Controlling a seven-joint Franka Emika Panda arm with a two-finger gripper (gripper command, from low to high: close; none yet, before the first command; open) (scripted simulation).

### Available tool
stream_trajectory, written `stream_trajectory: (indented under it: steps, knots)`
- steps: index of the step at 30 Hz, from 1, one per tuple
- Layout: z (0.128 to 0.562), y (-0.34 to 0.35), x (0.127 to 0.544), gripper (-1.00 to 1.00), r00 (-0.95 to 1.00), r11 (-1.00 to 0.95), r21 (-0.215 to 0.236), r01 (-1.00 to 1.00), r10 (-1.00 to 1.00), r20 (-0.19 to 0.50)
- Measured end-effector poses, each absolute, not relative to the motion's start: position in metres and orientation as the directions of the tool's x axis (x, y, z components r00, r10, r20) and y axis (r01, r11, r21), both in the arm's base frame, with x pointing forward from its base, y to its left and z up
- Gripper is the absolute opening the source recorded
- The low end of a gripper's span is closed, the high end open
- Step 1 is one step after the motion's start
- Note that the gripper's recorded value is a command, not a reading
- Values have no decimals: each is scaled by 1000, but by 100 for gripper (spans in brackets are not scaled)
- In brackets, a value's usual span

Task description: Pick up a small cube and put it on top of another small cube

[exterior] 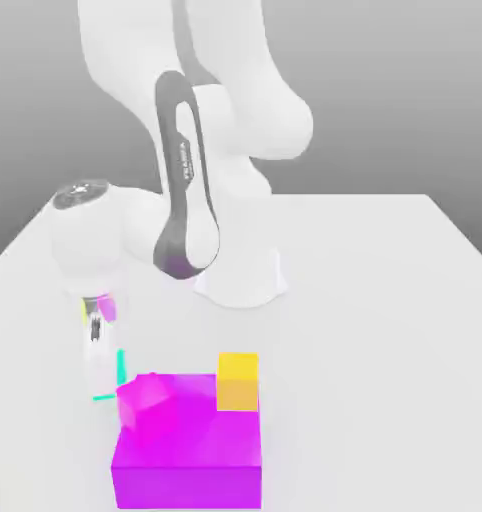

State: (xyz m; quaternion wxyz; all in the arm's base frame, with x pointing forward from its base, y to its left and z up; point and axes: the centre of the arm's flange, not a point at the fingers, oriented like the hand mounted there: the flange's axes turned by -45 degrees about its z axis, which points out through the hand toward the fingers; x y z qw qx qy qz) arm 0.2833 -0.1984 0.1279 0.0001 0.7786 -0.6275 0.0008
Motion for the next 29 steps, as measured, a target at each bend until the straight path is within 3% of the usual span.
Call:
stream_trajectory:
  steps: [9,19,21,25,26,29]
  knots:
    - [195,-199,287,-100,197,-197,-3,-980,-980,0]
    - [307,-35,381,-100,212,-212,-6,-977,-977,-2]
    - [308,-12,384,-100,214,-214,-2,-977,-977,2]
    - [268,-5,385,-100,215,-215,-1,-977,-977,3]
    - [261,-4,385,100,215,-215,-1,-977,-977,2]
    - [261,-4,385,100,215,-215,-1,-977,-977,2]
